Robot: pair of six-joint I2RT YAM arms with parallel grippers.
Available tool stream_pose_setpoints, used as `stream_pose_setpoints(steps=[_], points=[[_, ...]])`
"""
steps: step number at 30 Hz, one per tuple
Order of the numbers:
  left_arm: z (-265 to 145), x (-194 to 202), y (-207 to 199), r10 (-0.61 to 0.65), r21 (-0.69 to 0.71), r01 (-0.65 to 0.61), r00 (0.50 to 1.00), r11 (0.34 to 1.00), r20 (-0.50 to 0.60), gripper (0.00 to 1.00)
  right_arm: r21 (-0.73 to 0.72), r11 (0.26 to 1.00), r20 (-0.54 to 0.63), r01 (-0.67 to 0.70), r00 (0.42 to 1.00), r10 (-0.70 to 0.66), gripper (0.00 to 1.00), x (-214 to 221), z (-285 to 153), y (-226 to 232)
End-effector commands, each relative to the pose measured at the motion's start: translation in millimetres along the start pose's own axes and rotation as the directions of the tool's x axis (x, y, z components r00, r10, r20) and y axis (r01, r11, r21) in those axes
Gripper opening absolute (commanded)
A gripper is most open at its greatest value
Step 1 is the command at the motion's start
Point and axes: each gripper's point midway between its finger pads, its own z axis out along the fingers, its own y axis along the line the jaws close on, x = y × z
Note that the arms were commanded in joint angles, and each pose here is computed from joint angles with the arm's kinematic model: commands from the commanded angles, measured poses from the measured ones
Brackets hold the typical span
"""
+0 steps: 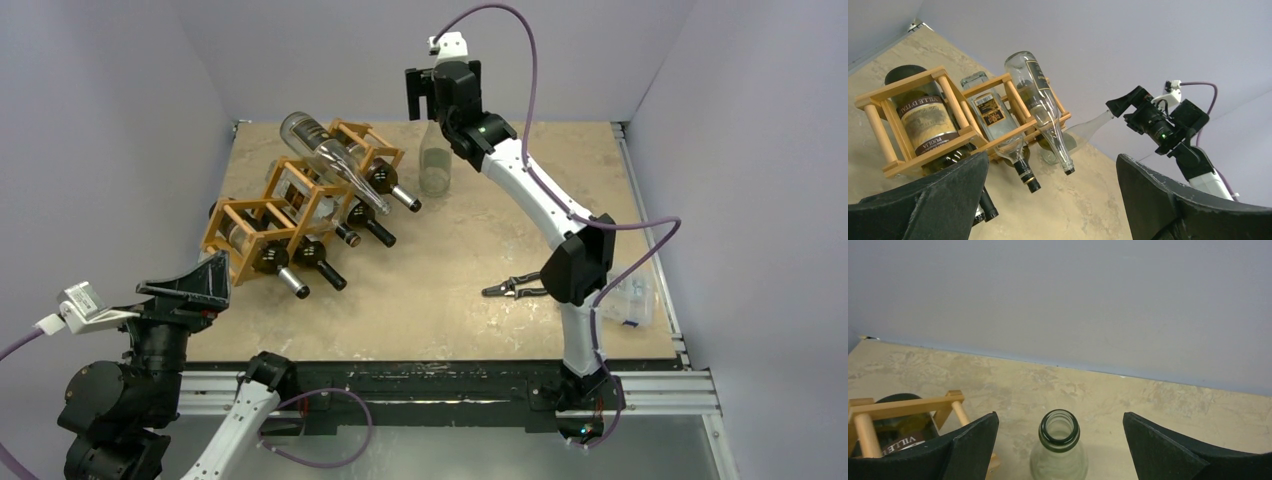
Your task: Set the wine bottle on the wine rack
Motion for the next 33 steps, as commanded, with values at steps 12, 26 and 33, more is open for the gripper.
stream_pose_setpoints(steps=[12,26,33], points=[[-2,4,-3,-0.021,0.014,0.022,0.999,1.0,-0.03,1.0,-0.055,0.998,0.011,-0.029,0.999,0.03,0.78,10,31,5],[-3,9,-8,-0.044,0.033,0.046,0.997,0.998,-0.061,1.0,-0.084,0.994,-0.06,-0.064,0.996,0.059,0.61,47,50,11],[-3,11,-9,-0.048,0.032,0.05,0.996,0.998,-0.07,1.0,-0.072,0.994,-0.036,-0.086,0.996,0.084,0.2,27,34,2]])
